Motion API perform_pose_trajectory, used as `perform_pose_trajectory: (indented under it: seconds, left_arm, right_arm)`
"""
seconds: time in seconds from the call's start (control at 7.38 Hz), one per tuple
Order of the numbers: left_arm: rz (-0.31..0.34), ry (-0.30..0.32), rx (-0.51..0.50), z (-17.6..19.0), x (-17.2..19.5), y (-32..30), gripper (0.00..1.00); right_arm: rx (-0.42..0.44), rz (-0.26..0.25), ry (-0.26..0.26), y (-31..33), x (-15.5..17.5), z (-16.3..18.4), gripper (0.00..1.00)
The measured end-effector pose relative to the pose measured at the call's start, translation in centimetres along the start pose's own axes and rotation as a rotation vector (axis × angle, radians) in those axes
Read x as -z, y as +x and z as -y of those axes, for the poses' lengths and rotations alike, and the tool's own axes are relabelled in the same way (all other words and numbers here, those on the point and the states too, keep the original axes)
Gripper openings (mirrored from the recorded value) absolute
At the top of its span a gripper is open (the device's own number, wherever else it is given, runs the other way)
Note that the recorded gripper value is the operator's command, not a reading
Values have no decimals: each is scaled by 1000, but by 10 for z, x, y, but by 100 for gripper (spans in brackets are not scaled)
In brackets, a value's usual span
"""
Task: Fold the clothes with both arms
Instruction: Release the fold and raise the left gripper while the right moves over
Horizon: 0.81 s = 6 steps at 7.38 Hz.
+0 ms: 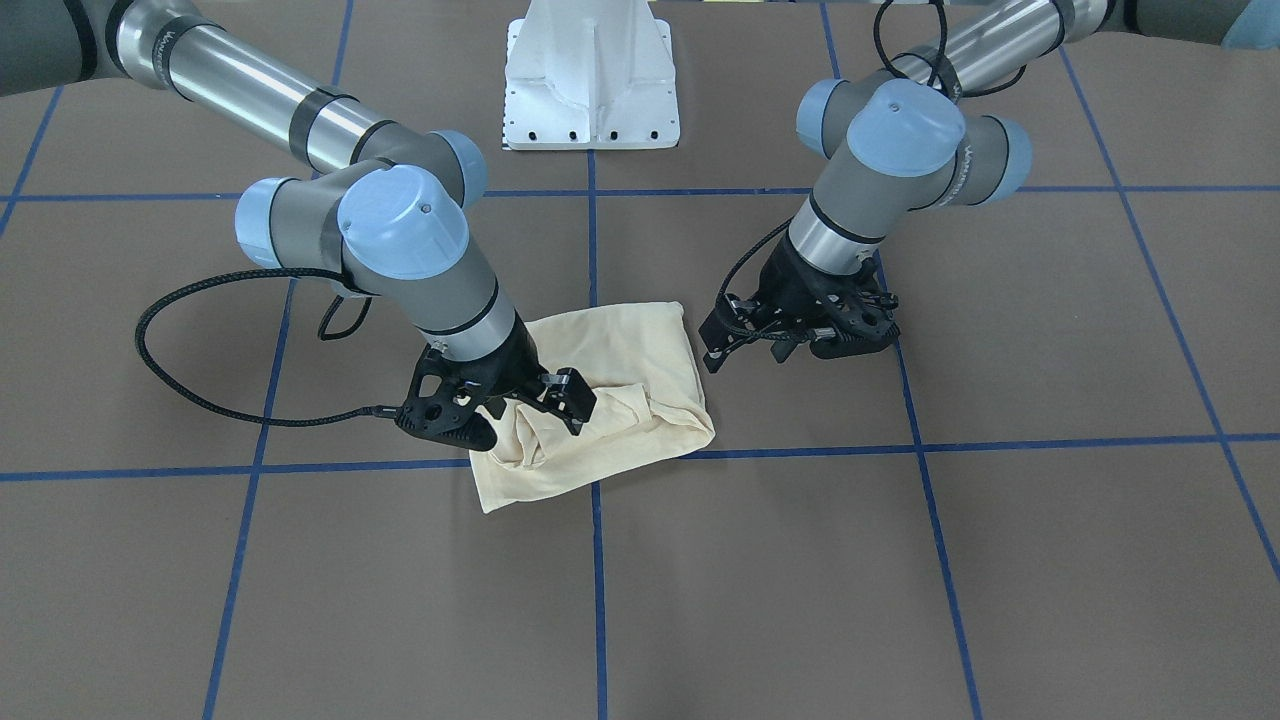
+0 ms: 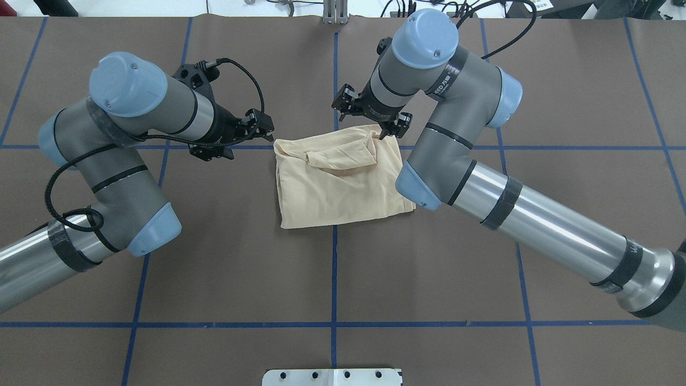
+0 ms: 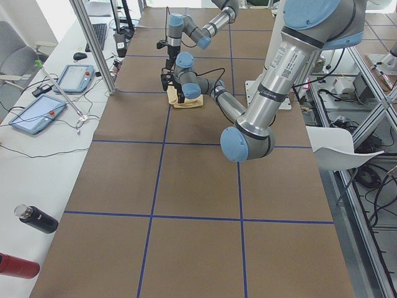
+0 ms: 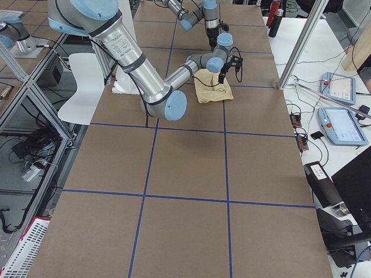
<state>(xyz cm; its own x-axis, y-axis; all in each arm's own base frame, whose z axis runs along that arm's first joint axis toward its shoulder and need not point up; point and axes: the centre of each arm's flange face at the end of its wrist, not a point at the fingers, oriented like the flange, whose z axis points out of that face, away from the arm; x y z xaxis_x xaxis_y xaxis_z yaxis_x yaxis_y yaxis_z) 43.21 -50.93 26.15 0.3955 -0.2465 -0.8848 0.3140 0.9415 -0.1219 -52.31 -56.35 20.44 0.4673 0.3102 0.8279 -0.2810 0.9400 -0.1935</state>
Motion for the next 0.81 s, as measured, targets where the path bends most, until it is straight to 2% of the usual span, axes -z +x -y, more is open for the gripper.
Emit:
perform_pose_trajectory:
  seconds: [0.27, 0.41, 0.81]
  left_arm:
    - [36, 5, -42, -3, 20, -16, 99]
    - [47, 7, -56, -3, 27, -26, 99]
    - [59, 11, -62, -3, 31, -37, 99]
  right_arm:
    - [67, -16, 2, -4, -27, -48, 100]
    - [136, -36, 20, -6, -42, -71, 100]
    - [371, -126, 64, -6, -67, -93, 100]
